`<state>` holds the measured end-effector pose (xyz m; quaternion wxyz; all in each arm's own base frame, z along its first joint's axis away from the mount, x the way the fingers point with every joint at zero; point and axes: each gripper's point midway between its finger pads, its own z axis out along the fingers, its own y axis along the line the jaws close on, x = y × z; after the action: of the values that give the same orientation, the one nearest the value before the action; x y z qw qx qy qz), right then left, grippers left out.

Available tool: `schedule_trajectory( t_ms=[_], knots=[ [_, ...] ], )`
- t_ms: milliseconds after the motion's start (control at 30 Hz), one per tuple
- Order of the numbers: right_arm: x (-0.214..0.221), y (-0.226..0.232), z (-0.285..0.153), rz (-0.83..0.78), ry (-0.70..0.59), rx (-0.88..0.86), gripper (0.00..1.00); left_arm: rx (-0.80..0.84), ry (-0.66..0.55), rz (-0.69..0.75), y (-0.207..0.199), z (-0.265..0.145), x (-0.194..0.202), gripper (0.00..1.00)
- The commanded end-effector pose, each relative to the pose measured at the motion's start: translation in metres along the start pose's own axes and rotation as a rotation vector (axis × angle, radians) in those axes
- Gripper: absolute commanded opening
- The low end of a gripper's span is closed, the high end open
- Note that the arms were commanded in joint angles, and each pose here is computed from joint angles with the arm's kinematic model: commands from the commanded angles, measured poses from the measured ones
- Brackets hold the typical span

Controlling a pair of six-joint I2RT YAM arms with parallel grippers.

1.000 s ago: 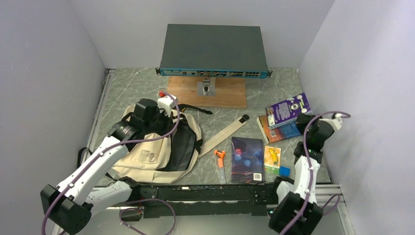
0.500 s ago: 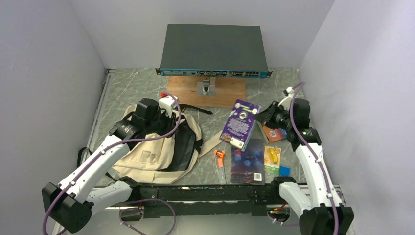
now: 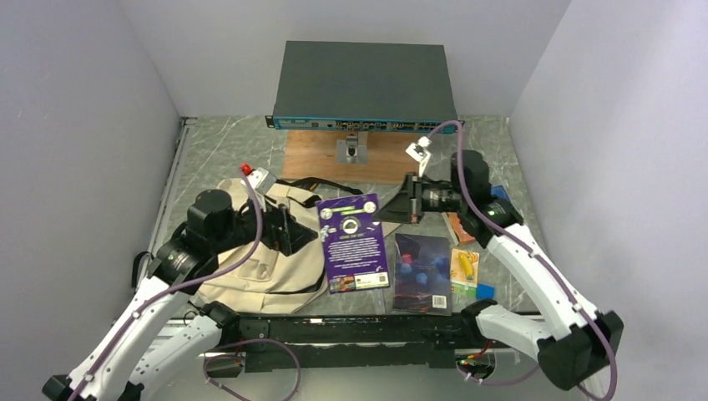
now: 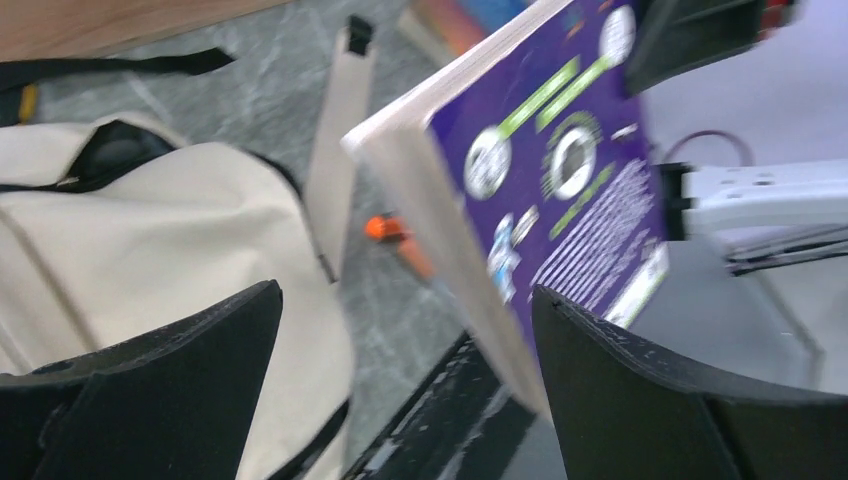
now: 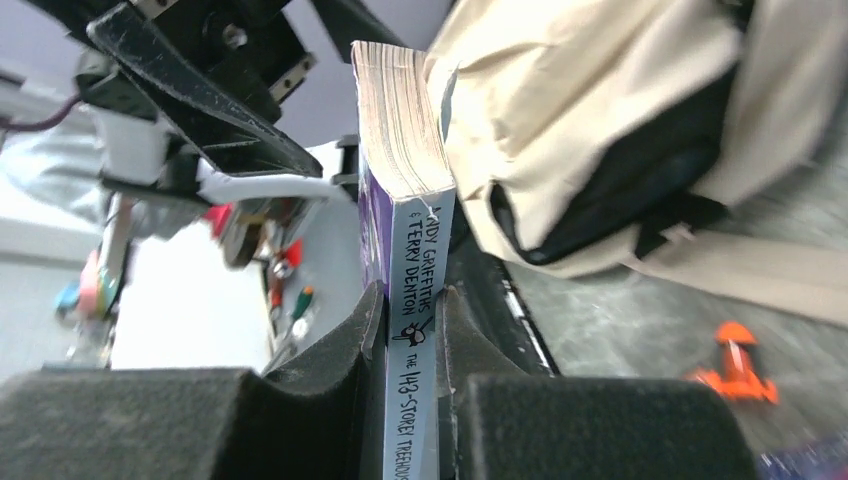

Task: Pack the student bag
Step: Pick up the book from the center of the board.

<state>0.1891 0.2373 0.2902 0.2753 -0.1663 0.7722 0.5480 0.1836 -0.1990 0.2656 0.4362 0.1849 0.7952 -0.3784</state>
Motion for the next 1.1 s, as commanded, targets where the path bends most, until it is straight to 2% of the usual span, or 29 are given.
schedule_trajectory(
  t_ms=[0, 133, 300, 467, 533, 700, 767, 833, 867, 967, 1033, 1067],
  knots=[
    [-0.025, 0.076, 0.015, -0.149, -0.011, -0.299, 0.0, 0.206, -0.089, -0.131, -0.046, -0.013, -0.019, 1.0],
    [-0.024, 0.099, 0.026, -0.112, 0.018, -0.456, 0.0, 0.198, -0.131, -0.287, -0.048, -0.023, -0.016, 1.0],
    [-0.018, 0.112, 0.037, -0.094, 0.057, -0.525, 0.0, 0.354, -0.26, -0.367, -0.072, -0.049, -0.024, 1.0],
    [-0.016, 0.113, 0.043, -0.088, 0.073, -0.542, 0.0, 0.44, -0.26, -0.383, -0.088, -0.061, -0.026, 1.0],
    [-0.015, 0.114, 0.047, -0.084, 0.094, -0.551, 0.0, 0.45, -0.248, -0.383, -0.091, -0.061, -0.027, 0.96],
    [-0.016, 0.108, 0.059, -0.094, 0.121, -0.5, 0.0, 0.384, -0.224, -0.365, -0.085, -0.059, -0.028, 0.64],
    [-0.018, 0.105, 0.063, -0.084, 0.126, -0.483, 0.0, 0.311, -0.246, -0.366, -0.076, -0.061, -0.032, 0.44],
    [-0.022, 0.105, 0.067, -0.055, 0.098, -0.481, 0.0, 0.206, -0.292, -0.405, -0.058, -0.061, -0.034, 0.18],
    [-0.025, 0.104, 0.068, -0.038, 0.078, -0.479, 0.02, 0.178, -0.328, -0.426, -0.052, -0.063, -0.036, 0.12],
    [-0.032, 0.105, 0.071, 0.019, 0.032, -0.466, 0.19, 0.18, -0.419, -0.447, -0.049, -0.067, -0.049, 0.0],
    [-0.036, 0.105, 0.07, 0.07, -0.032, -0.474, 0.35, 0.161, -0.454, -0.465, -0.044, -0.069, -0.055, 0.0],
    [-0.038, 0.099, 0.069, 0.131, -0.087, -0.462, 0.47, 0.136, -0.483, -0.493, -0.04, -0.072, -0.059, 0.0]
  ],
)
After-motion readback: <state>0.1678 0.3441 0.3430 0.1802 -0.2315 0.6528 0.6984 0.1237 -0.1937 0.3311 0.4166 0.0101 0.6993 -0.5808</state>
